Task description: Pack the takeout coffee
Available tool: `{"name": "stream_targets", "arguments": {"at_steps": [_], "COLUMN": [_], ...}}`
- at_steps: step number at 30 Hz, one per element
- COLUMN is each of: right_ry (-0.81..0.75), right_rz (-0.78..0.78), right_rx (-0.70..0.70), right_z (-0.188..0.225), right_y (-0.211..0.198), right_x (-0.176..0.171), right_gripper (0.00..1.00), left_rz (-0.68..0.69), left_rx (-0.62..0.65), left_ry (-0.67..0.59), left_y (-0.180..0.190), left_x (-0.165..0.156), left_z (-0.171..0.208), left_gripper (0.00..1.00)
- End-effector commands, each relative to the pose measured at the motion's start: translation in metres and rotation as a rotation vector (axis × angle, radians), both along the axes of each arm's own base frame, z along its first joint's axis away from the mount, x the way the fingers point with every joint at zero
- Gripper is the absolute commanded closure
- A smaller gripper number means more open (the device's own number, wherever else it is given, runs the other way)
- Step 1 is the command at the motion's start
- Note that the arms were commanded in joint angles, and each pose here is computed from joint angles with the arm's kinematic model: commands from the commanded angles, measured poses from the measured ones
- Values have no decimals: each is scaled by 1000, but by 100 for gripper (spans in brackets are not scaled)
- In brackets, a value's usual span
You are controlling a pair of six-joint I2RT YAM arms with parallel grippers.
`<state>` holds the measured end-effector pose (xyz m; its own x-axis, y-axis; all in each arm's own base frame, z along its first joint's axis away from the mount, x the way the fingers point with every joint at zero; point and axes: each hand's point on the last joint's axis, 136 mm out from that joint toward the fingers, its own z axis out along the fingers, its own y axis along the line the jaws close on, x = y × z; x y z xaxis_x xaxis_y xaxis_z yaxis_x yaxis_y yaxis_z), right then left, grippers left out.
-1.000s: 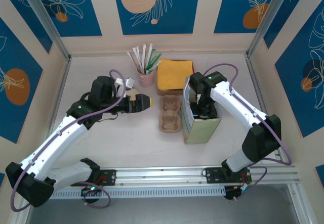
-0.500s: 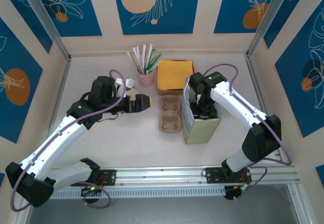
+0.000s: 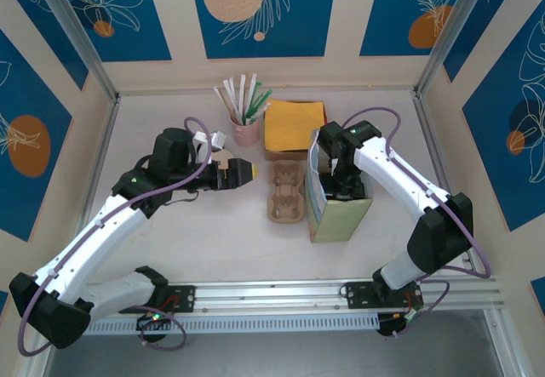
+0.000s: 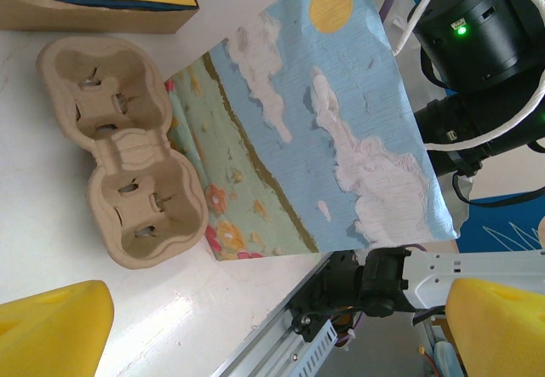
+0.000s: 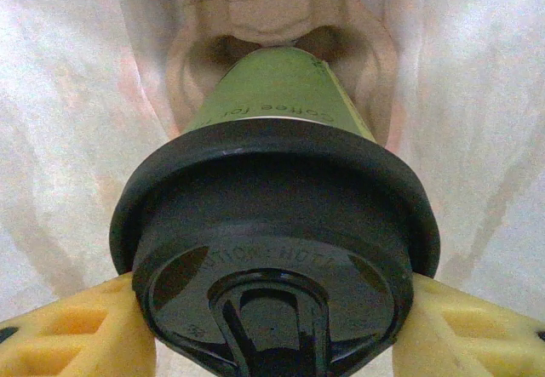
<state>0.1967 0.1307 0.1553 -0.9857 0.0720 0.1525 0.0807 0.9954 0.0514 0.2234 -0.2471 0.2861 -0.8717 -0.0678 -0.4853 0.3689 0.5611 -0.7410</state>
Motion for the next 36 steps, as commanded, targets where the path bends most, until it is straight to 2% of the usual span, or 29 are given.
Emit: {"name": "stream_targets", "arguments": {"at_steps": [1, 13, 26, 36], "right_ry": [14, 13, 12, 17], "right_rz": [-5, -4, -1, -1], "right_rx": [16, 19, 20, 20], "right_z": [2, 1, 1, -1], "right_y": [0, 2, 2, 1], "right_x": [-4, -3, -2, -2], "right_gripper": [43, 43, 43, 43], "left_rz": [-19, -7, 95, 96], "left_rx": [-18, -10, 71, 70], "left_ry": [-7, -16, -49, -50], "left_y": [-5, -4, 15, 15], "left_x": [-1, 2, 12, 11], "left_z": [4, 7, 2, 2], "left_gripper": [0, 0, 0, 0]}}
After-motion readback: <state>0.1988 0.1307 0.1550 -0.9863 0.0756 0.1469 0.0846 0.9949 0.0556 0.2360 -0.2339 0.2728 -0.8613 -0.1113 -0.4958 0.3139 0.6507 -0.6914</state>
